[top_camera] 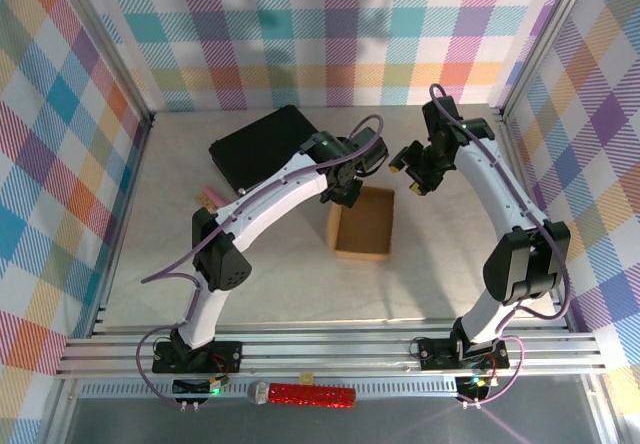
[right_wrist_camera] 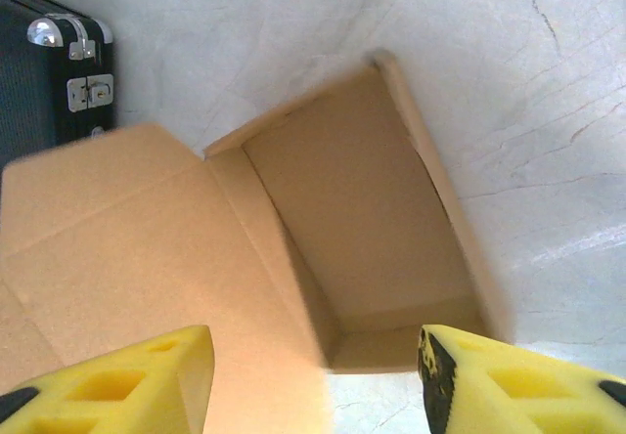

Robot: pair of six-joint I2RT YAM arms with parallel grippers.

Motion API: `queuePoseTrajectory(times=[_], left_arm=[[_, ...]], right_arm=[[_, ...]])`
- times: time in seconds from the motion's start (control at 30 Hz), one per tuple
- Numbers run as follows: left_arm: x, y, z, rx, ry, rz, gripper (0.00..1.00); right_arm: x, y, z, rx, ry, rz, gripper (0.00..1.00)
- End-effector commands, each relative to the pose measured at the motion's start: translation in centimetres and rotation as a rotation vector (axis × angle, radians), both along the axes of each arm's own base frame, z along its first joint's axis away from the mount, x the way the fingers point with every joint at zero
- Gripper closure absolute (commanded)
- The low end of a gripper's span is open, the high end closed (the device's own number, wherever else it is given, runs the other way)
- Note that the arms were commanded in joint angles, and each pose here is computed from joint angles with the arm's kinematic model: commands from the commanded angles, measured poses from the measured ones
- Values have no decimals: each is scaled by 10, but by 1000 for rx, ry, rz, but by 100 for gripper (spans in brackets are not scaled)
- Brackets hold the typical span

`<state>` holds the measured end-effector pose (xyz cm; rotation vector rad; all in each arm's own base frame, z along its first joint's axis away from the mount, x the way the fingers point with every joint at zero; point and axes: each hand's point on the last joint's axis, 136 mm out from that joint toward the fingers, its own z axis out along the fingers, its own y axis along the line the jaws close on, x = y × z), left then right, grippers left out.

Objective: Fold the paper box

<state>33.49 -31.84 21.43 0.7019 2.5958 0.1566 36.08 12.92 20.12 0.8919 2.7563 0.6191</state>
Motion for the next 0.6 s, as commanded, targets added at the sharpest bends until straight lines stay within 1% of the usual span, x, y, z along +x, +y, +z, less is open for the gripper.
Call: queuePoseTrajectory(times=[0.0,0.1,0.2,0.27,0.33,0.37,0.47,0.5,0.57], left_arm=[[4,7,25,53,-58,-103,100],[3,6,33,88,-87,-229,100],[5,10,42,108,-121,-342,100],[8,15,46,73,-115,-365,100],[11,17,46,34,-103,-393,100],[9,17,44,18,-89,-418,100],[11,26,32,14,-60,-470,100],[12,30,27,7,-48,-491,100],[12,32,18,-42,-24,-551,100]], right_arm=[[-3,-9,3,-4,39,-28,44],[0,-10,11,-2,4,-5,44],[12,-1,25,18,-129,111,48],[21,4,33,7,-252,212,44],[28,3,36,-32,-367,296,41],[31,5,37,-38,-426,341,41],[36,13,37,-64,-658,488,42],[33,18,35,-56,-753,560,42],[31,26,34,-44,-944,655,39]])
